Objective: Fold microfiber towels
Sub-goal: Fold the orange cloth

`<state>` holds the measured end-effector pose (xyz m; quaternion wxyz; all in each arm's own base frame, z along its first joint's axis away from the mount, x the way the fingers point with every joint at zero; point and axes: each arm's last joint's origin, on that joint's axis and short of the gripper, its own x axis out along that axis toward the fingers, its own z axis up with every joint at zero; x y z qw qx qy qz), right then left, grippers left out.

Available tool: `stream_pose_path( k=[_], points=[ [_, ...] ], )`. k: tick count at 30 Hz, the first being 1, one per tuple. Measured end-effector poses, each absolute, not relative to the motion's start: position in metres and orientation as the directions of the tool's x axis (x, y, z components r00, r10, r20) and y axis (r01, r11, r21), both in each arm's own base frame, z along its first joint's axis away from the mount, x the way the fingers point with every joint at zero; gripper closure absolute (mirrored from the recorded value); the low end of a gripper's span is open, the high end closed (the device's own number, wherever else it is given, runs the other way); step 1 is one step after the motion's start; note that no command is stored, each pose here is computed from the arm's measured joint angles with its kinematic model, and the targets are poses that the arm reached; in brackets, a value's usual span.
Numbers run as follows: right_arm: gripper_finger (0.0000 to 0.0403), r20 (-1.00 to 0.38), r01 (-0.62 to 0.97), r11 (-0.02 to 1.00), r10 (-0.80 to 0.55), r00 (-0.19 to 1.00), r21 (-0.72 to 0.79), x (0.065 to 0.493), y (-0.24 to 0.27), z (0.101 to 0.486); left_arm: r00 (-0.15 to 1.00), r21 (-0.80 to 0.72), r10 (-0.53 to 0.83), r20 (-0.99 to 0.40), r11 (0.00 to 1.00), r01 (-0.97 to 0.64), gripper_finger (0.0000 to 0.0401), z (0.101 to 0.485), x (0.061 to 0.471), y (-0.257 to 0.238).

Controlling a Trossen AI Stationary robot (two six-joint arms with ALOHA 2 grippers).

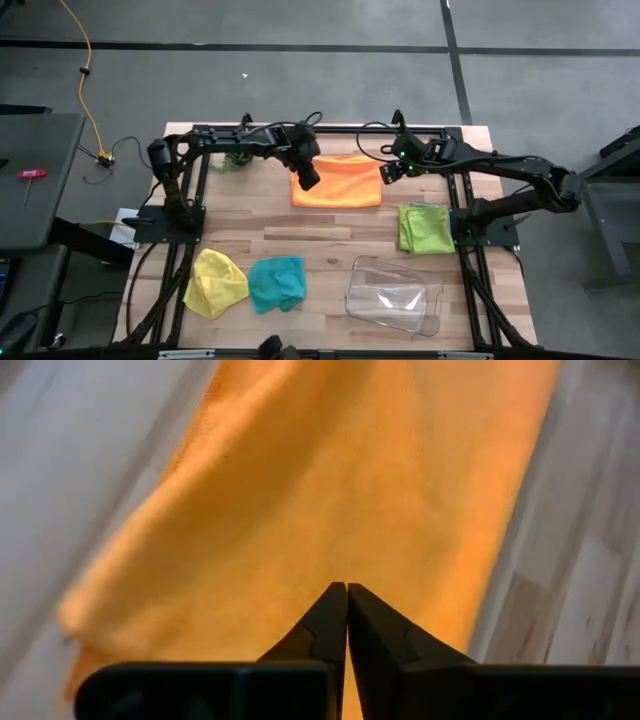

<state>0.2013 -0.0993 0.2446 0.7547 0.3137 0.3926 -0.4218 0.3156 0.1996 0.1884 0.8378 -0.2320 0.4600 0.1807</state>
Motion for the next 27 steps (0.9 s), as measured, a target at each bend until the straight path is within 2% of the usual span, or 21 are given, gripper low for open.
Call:
stream_pose_path(
  k=[4,7,13,16,27],
  points=[
    [0.0183,-0.880,0.883,0.449,-0.354,0.317,0.138,0.197,-0.097,0.228,0.492,-0.245,0.057,-0.869,0.813,-0.528,0.0400,0.168,0.310,0.188],
    [0.0183,-0.887,0.895,0.409,-0.327,0.327,0.180,0.194,-0.094,0.208,0.477,-0.229,0.074,-0.876,0.807,-0.545,0.0401,0.157,0.308,0.181],
    [0.0183,-0.869,0.894,0.320,-0.283,0.406,0.313,0.190,-0.090,0.177,0.346,-0.085,0.172,-0.922,0.783,-0.616,0.0401,0.142,0.297,0.173],
    [0.0183,-0.859,0.894,0.280,-0.284,0.426,0.350,0.190,-0.090,0.173,0.286,-0.037,0.180,-0.941,0.786,-0.617,0.0401,0.133,0.292,0.165],
    [0.0183,-0.850,0.869,0.251,-0.218,0.479,0.426,0.204,-0.094,0.160,0.247,0.031,0.208,-0.946,0.821,-0.571,0.0401,0.123,0.279,0.132]
  ],
)
